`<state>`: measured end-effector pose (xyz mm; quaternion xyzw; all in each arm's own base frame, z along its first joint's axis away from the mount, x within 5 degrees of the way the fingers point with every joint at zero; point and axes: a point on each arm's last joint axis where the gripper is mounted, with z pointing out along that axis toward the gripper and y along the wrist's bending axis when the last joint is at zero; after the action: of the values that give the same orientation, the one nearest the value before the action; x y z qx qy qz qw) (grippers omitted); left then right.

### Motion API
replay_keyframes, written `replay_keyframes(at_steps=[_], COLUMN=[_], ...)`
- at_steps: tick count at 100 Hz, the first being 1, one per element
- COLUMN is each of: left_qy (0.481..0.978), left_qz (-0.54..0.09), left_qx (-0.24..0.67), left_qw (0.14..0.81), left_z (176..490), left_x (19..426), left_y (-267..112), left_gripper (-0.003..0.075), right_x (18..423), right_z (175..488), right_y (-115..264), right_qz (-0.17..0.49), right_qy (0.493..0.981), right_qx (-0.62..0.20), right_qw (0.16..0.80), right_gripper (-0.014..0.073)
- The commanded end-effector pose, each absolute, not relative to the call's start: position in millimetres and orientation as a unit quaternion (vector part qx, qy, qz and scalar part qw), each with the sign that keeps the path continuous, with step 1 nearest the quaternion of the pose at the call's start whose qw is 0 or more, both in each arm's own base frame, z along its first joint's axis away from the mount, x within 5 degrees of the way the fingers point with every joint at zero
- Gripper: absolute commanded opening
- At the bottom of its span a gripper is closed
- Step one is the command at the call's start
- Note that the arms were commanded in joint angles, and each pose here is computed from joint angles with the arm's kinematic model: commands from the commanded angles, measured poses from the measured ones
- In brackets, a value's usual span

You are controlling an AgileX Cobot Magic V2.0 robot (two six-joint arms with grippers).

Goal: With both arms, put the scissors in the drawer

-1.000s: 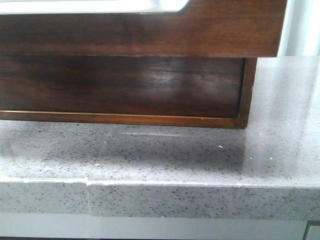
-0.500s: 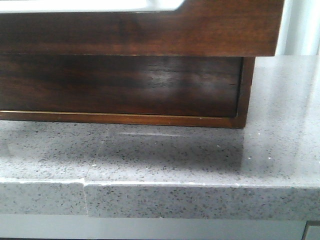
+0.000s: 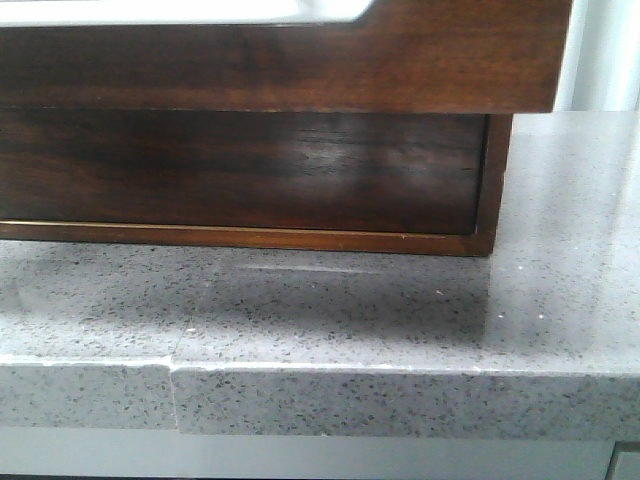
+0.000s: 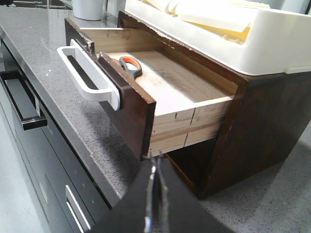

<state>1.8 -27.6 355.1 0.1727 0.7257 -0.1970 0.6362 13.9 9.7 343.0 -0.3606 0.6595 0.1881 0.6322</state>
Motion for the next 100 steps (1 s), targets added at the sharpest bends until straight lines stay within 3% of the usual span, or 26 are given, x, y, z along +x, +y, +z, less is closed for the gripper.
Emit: replay_keyframes(at_steps=[1, 14, 27, 39, 83, 100], left_qy=[0.704, 0.714, 0.685, 0.66, 0.72, 0.756], left_qz=[-0.218, -0.169, -0.072, -0.024, -0.077, -0.07], left_qx=[0.149, 0.146, 0.126, 0.111, 0.031, 0.034], left_qw=[0.66, 0.663, 0.714, 0.743, 0.689, 0.65], left_z=[363.3, 347.8, 322.5, 289.5, 196.2, 186.8], left_x=[7.1, 11.4, 15.8, 22.9, 53.8, 52.8], left_y=[-28.7, -24.6, -13.0, -8.1, -8.4, -7.9], left_gripper=[-0.002, -0.002, -0.002, -0.002, -0.002, -0.002], right_x=[14.8, 14.8, 14.8, 14.8, 14.8, 14.8], right_z=[356.4, 356.4, 356.4, 356.4, 356.2, 356.2], right_y=[9.9, 9.9, 9.9, 9.9, 9.8, 9.8], right_qz=[0.192, 0.192, 0.192, 0.192, 0.192, 0.192], right_qy=[0.632, 0.632, 0.632, 0.632, 0.633, 0.633], right_qx=[-0.346, -0.346, -0.346, -0.346, -0.346, -0.346], right_qw=[0.666, 0.666, 0.666, 0.666, 0.666, 0.666], right_gripper=[-0.0045, -0.0045, -0.0045, -0.0045, -0.0045, -0.0045])
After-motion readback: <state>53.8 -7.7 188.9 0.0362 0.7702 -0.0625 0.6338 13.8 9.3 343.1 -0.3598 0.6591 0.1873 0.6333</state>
